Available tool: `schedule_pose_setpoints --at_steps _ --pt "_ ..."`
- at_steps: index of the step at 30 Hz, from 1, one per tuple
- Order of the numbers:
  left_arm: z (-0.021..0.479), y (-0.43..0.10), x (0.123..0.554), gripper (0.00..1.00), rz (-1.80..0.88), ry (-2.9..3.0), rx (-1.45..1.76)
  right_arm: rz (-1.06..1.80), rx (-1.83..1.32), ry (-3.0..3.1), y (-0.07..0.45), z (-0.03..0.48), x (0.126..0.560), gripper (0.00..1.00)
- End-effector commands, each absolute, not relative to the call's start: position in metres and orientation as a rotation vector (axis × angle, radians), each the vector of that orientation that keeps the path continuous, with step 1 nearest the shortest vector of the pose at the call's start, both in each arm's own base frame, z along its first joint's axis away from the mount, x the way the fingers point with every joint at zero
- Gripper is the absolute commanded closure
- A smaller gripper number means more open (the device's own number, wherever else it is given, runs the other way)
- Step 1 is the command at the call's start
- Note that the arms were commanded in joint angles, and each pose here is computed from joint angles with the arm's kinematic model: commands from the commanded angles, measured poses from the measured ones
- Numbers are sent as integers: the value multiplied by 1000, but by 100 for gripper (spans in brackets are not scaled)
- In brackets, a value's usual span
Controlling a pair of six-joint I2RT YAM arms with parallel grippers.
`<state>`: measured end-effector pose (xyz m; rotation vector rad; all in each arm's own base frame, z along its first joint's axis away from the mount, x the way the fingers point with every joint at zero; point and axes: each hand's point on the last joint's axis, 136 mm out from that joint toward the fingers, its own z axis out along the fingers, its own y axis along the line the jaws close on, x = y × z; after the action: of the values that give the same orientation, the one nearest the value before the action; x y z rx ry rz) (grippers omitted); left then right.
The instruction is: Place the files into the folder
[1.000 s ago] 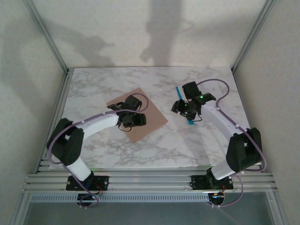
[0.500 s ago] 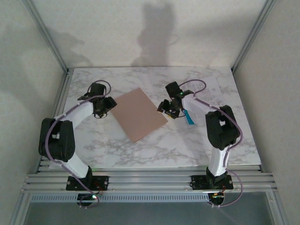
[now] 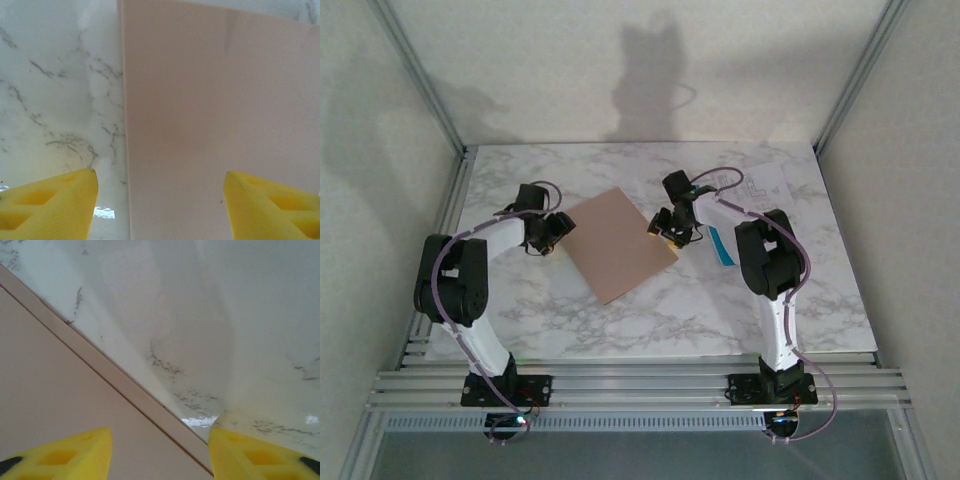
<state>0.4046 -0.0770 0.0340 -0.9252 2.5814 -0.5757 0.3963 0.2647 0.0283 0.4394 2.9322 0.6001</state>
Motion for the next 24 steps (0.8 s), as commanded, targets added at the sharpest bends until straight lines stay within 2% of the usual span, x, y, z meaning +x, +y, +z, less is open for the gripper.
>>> schedule_pose_setpoints --at_steps 1,24 --pt "26 -92 405 34 -623 2603 -903 569 465 3005 261 21 375 46" --pt "40 -210 472 37 -800 2632 -649 488 555 2981 201 34 303 46"
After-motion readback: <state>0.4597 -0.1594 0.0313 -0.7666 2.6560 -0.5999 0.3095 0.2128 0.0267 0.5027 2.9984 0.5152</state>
